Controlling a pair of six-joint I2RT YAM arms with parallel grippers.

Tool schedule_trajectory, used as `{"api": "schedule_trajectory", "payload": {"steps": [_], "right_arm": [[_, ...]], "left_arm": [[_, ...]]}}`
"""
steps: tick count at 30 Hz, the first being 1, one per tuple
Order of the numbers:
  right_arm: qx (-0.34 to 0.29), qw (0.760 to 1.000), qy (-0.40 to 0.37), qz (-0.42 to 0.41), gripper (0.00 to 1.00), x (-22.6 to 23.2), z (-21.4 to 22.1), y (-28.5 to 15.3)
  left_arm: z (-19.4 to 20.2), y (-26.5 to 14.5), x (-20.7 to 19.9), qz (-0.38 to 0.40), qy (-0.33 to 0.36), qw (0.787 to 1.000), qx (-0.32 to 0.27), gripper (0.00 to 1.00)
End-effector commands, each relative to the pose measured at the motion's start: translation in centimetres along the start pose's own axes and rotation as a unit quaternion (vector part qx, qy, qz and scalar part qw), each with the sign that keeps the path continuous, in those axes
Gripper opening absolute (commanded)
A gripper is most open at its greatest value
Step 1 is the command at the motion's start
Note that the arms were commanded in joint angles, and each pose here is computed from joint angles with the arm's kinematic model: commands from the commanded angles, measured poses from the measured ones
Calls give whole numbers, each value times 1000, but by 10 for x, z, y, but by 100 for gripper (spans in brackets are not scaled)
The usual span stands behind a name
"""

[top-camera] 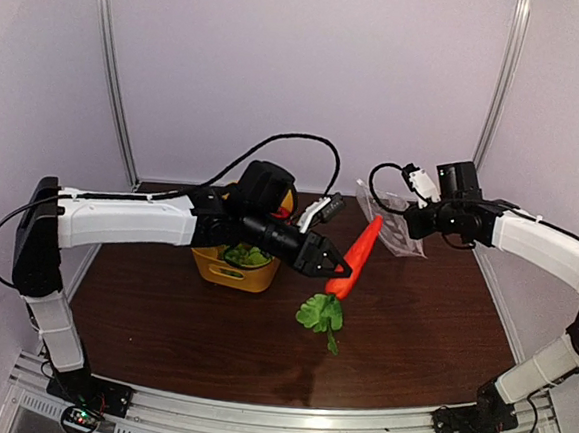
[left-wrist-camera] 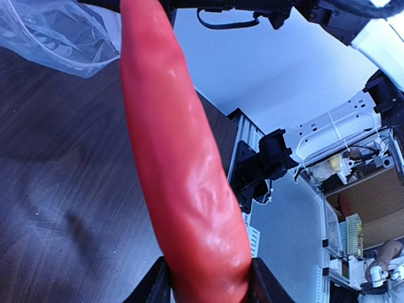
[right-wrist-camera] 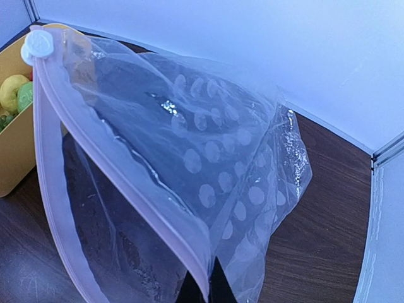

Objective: Place the food in the zip-top bag and seal the zipper
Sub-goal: Place the fake vegetable in the zipper food storage bag.

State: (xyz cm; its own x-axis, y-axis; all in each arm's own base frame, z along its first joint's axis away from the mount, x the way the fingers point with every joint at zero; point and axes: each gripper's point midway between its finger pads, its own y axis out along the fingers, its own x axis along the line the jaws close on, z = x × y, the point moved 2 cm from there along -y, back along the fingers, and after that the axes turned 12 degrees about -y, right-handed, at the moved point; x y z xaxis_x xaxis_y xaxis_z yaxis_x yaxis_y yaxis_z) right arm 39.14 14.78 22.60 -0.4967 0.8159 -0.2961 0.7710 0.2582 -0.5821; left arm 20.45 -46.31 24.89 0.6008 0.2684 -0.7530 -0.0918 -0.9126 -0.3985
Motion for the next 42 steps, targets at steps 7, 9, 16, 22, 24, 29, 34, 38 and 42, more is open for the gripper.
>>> {"api": "schedule_trajectory", "payload": {"steps": [7, 9, 16, 22, 24, 29, 34, 38, 42], "right_arm": [[-6, 1000, -24, 1, 0, 18, -11, -2], [-6, 1000, -28, 1, 0, 21, -12, -3], [-15, 999, -32, -1, 0, 27, -12, -11], [-17, 999, -35, -2, 0, 29, -13, -20], [-23, 999, -36, -2, 0, 30, -16, -27], [-14, 999, -48, -8, 0, 31, -15, -39], [-6, 998, -52, -45, 0, 43, -8, -45], [0, 995, -46, -85, 0, 55, -6, -48], [-9, 995, -29, -93, 0, 55, -14, -54]], "left_arm": [[-22, 42, -5, 129, -114, 985, -5, 8], [-27, 46, 0, 132, -139, 981, -15, 8], [-51, 58, 15, 148, -224, 960, -79, 7], [-78, 65, 37, 180, -327, 918, -136, 4], [-91, 64, 42, 186, -332, 911, -160, 1], [-117, 59, 53, 172, -317, 908, -214, 0], [-127, 61, 61, 167, -317, 903, -239, 0], [-135, 60, 68, 160, -317, 896, -268, 1], [-144, 64, 77, 87, -293, 910, -281, 1]]}}
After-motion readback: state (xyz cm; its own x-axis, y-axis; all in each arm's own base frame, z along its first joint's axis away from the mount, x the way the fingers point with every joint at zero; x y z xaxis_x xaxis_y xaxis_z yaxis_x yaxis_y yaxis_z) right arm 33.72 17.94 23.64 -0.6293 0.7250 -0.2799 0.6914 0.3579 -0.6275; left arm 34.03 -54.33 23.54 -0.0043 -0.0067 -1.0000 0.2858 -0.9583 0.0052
